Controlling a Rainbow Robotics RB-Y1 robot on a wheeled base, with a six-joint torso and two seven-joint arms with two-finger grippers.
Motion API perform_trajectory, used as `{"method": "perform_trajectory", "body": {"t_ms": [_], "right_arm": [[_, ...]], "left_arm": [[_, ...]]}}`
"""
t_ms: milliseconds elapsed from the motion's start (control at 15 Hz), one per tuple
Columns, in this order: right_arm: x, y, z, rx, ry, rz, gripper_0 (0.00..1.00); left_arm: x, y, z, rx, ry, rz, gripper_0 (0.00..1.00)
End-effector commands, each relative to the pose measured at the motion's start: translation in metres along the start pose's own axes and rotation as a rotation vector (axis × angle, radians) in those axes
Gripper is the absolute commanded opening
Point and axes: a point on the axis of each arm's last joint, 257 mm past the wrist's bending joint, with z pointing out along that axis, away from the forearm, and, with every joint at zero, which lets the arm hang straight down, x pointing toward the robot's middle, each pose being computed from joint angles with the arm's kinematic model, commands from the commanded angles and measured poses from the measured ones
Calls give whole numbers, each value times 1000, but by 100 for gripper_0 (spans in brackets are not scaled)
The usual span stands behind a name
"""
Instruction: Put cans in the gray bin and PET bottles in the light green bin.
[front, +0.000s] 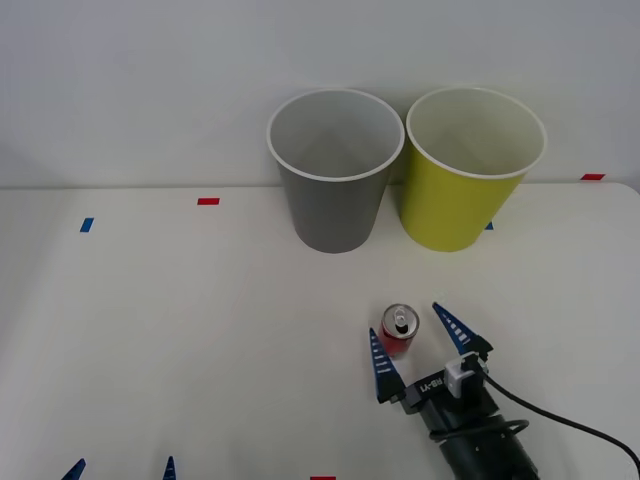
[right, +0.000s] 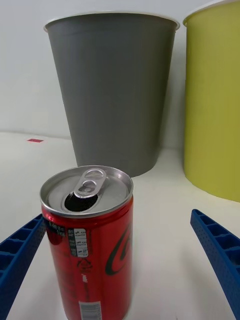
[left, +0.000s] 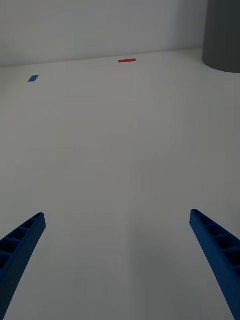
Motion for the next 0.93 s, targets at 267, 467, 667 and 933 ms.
{"method": "perform_trajectory", "body": {"t_ms": [267, 467, 667, 933], "right_arm": [[-5, 5, 12, -19, -6, 21, 12], [-5, 6, 13, -14, -9, 33, 8], [-6, 7, 13, -11, -12, 40, 6], [-9, 1, 15, -7, 0, 4, 0]], "left_arm": [[0, 0, 0, 0, 0, 0, 100], [0, 0, 0, 0, 0, 0, 100], [0, 0, 0, 0, 0, 0, 100], [0, 0, 0, 0, 0, 0, 100]]}}
